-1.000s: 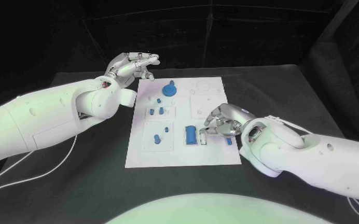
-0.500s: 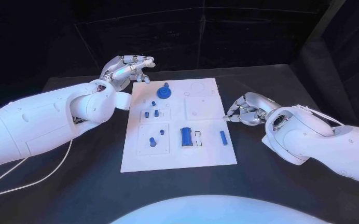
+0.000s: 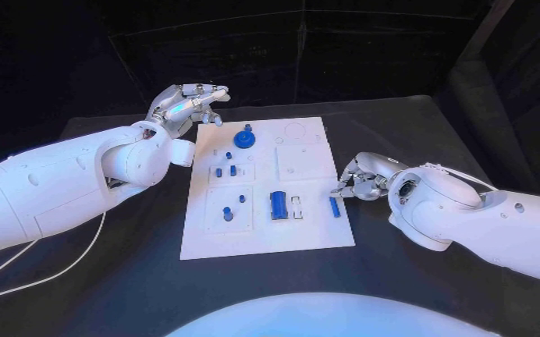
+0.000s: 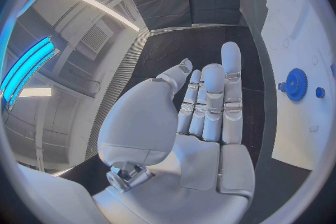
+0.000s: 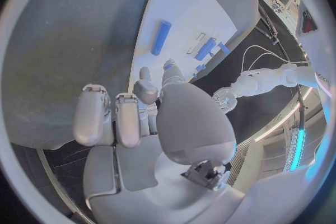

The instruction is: Assemble the parts on the task board

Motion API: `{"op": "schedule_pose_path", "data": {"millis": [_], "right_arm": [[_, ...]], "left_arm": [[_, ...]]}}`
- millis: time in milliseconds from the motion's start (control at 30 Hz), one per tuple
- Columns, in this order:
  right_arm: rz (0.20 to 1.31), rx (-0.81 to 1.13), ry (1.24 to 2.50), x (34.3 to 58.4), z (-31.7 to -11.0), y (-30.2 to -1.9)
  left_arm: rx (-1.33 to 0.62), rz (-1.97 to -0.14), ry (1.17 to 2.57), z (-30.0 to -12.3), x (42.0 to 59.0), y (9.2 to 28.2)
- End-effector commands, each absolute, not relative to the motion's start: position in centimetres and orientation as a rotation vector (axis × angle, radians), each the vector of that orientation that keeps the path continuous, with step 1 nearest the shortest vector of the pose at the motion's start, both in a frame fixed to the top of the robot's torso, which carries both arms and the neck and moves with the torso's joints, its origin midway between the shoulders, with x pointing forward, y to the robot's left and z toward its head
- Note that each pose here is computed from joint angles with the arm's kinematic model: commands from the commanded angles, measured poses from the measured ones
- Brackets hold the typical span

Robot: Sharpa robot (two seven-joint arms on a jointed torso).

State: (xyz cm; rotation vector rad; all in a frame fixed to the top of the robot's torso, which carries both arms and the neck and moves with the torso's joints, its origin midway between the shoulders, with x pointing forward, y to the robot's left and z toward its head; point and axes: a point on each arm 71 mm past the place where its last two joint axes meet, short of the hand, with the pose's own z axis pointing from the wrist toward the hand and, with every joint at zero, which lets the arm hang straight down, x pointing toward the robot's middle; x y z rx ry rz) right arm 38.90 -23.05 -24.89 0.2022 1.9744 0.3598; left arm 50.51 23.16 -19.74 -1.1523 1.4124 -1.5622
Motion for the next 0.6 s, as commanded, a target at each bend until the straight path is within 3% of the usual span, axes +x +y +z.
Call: {"op": "schedule_pose_path", "data": {"millis": [33, 600], "right_arm": [[0.327, 0.147, 2.016, 38.69, -25.38, -22.66], [0.316, 0.103, 2.063, 38.36, -25.94, -22.08]], "left_arm": [[-1.146, -1.579, 1.413, -19.65, 50.49, 23.09], [-1.149, -1.577, 1.415, -19.77, 50.47, 23.19]]}}
